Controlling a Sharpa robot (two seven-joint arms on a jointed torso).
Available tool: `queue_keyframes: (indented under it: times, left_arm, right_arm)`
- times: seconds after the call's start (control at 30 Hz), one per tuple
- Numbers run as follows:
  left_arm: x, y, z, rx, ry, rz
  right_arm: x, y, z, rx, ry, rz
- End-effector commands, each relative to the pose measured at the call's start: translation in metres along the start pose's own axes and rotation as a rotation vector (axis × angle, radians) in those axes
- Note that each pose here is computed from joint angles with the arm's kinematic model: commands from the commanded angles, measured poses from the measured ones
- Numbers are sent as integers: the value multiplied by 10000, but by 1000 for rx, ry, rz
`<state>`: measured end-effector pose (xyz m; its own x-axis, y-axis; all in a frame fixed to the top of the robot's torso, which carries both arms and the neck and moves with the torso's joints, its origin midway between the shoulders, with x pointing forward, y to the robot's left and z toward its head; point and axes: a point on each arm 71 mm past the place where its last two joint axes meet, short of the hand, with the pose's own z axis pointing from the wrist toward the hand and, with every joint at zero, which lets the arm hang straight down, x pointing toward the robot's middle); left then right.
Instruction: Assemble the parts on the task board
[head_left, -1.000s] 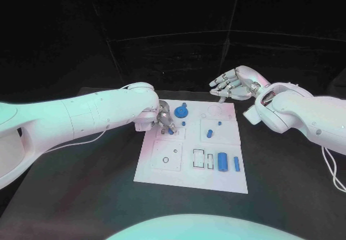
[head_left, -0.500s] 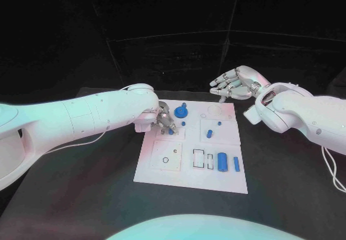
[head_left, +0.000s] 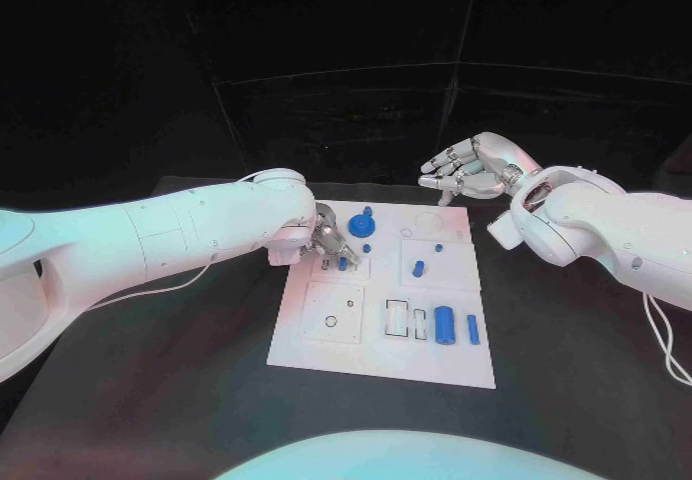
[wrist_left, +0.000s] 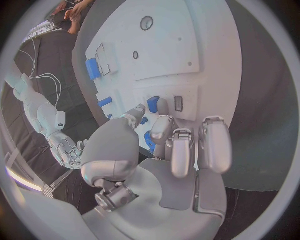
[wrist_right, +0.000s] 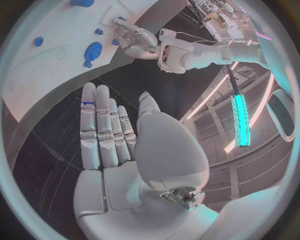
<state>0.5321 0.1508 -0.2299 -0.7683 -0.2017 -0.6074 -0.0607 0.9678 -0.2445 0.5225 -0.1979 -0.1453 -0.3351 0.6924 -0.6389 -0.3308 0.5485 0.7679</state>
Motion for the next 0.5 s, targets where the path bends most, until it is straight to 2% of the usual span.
queue_keyframes:
  times: [0.03, 0.3, 0.4, 0.5]
  left_arm:
    - [-19, 33, -12, -7, -18, -17]
    - [-67, 100, -92, 12, -33, -40]
    - [-131, 125, -172, 47, -13, -69]
    - [-237, 165, -263, 78, -4, -99]
  right_arm:
    - [-14, 18, 5, -16, -9, 7]
    - [-30, 6, 6, -28, -7, 17]
    - [-38, -3, 7, -34, 0, 19]
    - [-45, -15, 6, -42, 13, 25]
